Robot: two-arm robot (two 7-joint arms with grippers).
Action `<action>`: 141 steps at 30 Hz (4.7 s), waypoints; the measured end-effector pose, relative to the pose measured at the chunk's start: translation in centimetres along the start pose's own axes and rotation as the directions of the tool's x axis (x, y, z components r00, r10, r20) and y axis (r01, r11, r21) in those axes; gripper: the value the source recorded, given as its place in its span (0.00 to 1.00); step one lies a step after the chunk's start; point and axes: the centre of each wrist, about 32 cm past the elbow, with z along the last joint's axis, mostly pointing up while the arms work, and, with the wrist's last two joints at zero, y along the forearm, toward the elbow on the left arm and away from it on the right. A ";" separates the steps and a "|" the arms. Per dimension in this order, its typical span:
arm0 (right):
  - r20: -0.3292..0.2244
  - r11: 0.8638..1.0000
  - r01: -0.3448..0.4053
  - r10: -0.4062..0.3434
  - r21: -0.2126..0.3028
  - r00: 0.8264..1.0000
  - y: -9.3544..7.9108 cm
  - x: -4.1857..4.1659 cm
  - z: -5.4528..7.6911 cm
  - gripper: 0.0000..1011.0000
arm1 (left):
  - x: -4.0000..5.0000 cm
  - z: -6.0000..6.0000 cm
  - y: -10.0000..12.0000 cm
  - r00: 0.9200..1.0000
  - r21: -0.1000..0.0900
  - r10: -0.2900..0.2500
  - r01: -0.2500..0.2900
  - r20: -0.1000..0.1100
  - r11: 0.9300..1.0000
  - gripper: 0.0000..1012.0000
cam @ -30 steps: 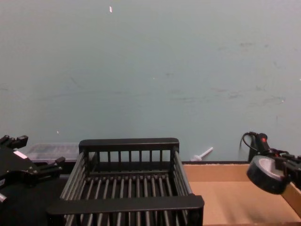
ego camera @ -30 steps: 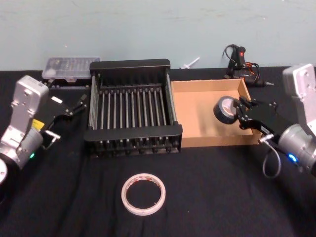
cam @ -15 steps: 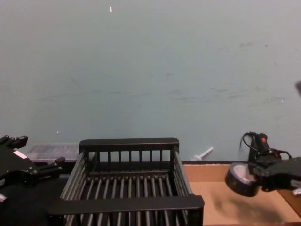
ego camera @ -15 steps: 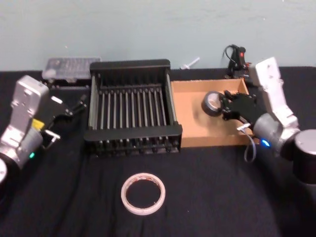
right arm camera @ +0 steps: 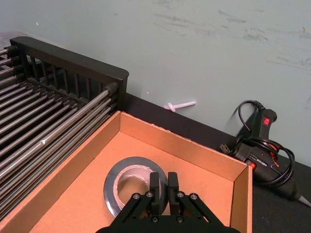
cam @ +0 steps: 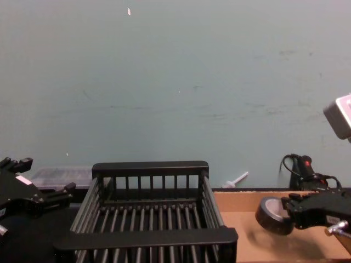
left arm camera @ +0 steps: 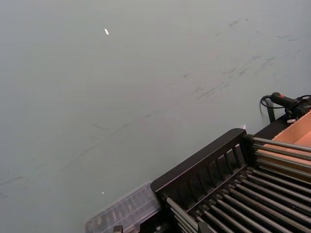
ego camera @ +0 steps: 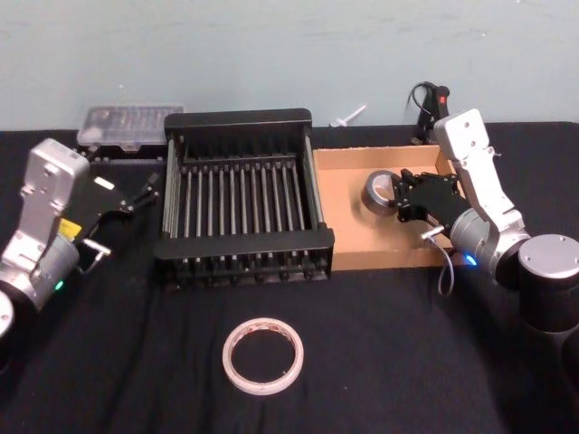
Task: Pick up the white tape and place it into the black box , Pick up the silver tape and place it into the brown box.
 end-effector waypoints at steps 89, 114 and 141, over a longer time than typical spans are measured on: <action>0.099 0.940 -0.336 0.330 0.058 0.939 -10.4 -2.75 -2.8 0.99 | 0.00 0.0 0.0 1.000 0.000 0.000 0.000 0.000 1.000 0.99; 0.124 0.838 -0.545 0.541 0.005 0.832 -6.9 -6.19 -1.6 0.99 | 0.00 0.0 0.0 1.000 0.000 0.000 0.000 0.000 1.000 0.99; 0.121 0.814 -0.578 0.581 -0.064 0.805 -3.9 -8.38 -2.1 0.99 | 0.00 0.0 0.0 1.000 0.000 0.000 0.000 0.000 1.000 0.99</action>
